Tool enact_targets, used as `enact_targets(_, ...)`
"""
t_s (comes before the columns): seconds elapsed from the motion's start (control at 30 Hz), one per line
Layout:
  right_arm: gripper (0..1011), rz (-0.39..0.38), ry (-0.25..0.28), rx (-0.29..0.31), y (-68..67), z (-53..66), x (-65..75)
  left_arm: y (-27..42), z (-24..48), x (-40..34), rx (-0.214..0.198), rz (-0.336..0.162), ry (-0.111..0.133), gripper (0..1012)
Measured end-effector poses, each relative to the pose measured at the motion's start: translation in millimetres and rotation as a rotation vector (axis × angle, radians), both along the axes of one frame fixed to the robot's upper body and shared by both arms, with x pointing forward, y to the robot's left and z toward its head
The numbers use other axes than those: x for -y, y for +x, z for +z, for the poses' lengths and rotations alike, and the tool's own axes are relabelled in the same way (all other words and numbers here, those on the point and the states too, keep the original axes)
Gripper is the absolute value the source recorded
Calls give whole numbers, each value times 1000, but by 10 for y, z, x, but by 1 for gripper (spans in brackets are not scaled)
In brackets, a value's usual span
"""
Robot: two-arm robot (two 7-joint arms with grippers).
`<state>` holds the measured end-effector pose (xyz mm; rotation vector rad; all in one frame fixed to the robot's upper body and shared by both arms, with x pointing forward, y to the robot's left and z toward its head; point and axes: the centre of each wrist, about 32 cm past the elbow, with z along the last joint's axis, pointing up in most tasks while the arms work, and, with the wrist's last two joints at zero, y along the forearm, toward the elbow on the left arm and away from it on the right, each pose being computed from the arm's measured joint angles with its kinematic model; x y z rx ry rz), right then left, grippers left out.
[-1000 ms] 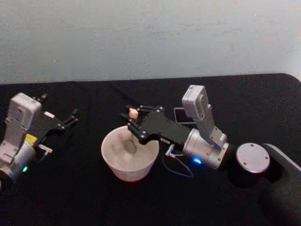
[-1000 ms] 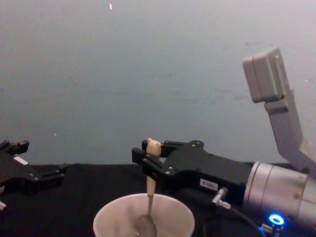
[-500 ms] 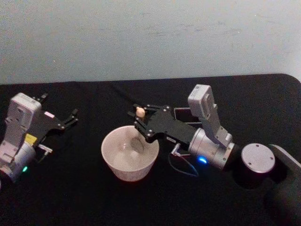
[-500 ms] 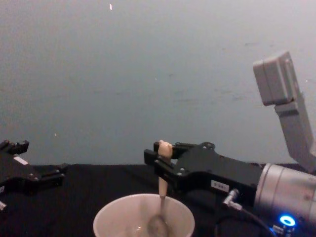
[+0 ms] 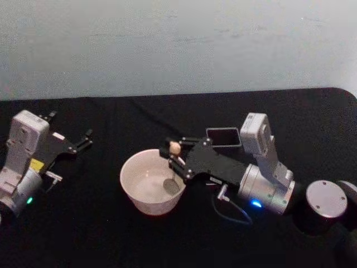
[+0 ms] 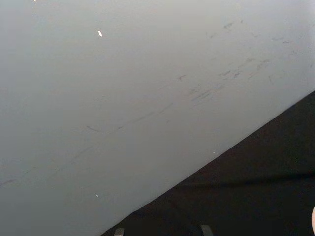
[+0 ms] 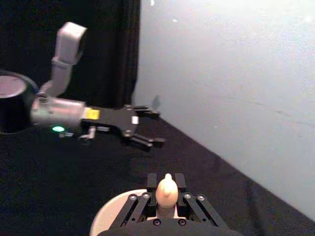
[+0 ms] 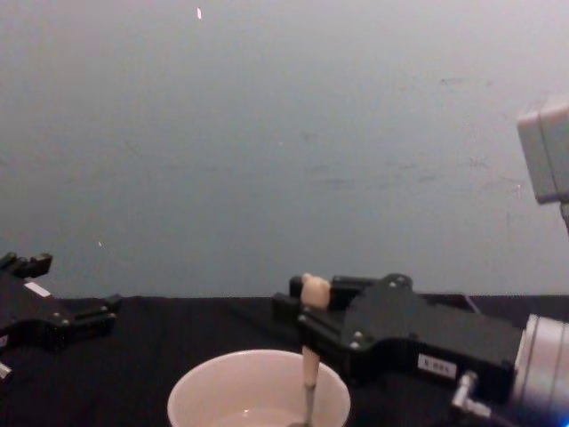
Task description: Pick up the stirring spoon with one hand, stir inside the cup, then place it back in its original position.
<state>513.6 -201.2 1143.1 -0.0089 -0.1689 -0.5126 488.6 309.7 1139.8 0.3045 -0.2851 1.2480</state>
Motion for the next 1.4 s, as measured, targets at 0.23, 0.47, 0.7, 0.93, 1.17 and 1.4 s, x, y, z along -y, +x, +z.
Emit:
enact_targets(0.23, 212, 62, 12, -10, -102, 9, -99, 0, 0, 0, 0, 0, 0, 1001)
enact_targets(0.47, 211, 85, 32, -9, -72, 23, -271, 0, 0, 0, 0, 0, 0, 1001)
enact_targets(0.7, 212, 33, 35, -6, 80, 9, -374, 0, 0, 0, 0, 0, 0, 1001)
enact_targets(0.93, 212, -38, 38, -1, 229, 18, -366, 0, 0, 0, 0, 0, 0, 1002)
enact_targets(1.17, 212, -65, 38, 2, 267, 21, -318, 0, 0, 0, 0, 0, 0, 1001)
enact_targets(1.4, 212, -70, 40, 0, 258, 14, -302, 0, 0, 0, 0, 0, 0, 1001)
